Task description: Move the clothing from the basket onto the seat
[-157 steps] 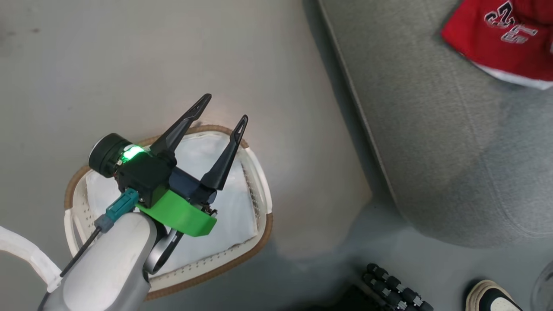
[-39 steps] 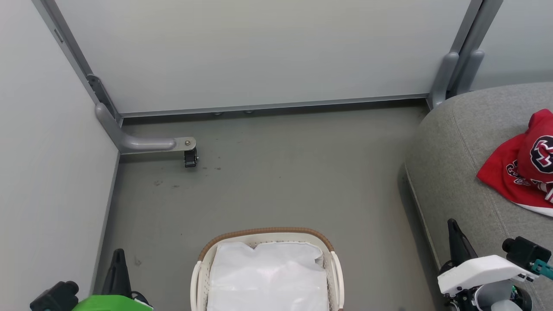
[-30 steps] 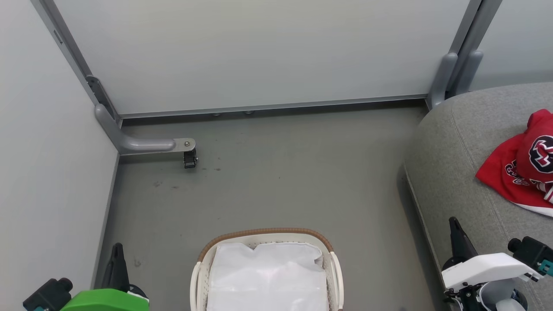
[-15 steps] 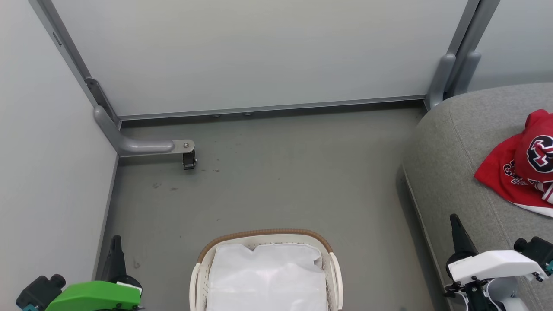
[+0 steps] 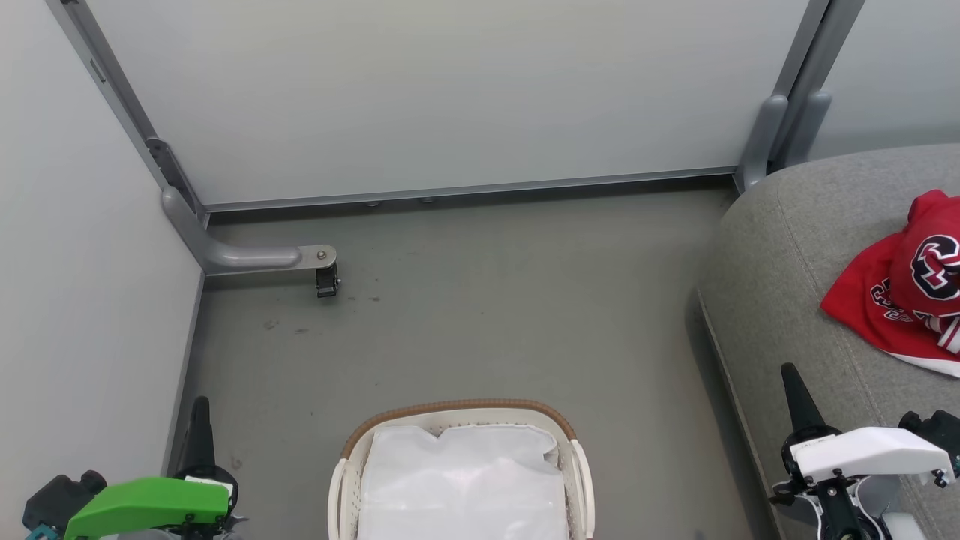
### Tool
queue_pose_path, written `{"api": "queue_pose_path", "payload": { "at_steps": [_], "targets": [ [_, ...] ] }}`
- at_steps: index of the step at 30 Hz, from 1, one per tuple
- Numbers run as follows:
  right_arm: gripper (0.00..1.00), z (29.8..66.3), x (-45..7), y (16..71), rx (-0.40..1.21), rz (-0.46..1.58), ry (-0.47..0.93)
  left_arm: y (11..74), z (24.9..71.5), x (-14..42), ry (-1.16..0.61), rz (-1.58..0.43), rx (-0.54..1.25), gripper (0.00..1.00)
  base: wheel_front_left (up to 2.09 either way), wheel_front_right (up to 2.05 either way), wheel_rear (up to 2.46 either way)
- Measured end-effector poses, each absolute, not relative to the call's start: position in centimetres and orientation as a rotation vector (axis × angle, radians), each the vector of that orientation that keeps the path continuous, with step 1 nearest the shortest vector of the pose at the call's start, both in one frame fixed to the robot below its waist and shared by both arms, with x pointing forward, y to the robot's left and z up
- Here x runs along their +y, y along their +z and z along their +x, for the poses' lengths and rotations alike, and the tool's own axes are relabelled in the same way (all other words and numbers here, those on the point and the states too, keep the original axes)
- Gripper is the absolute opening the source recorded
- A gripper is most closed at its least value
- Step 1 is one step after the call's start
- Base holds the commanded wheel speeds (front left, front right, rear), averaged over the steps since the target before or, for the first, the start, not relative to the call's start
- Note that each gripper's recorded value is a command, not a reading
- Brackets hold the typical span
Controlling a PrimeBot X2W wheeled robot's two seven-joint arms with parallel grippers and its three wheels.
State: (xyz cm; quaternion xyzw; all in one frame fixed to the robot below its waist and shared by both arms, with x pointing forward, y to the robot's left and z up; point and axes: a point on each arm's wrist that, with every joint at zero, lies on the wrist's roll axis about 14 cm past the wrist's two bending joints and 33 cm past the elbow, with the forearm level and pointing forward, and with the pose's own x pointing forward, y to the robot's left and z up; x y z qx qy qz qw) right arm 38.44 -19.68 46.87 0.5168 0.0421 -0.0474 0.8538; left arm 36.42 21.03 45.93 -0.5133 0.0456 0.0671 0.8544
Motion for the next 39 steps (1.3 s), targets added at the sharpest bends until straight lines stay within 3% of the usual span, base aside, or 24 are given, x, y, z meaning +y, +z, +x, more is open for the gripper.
{"api": "queue_pose_path", "payload": {
  "at_steps": [39],
  "targets": [
    [0.00, 38.7, -19.8, 49.1, 0.039, 1.417, -0.051, 48.6, 38.0, 20.4, 0.068, -1.413, 0.041, 0.00, 0.00, 0.00, 0.00]
  ]
}}
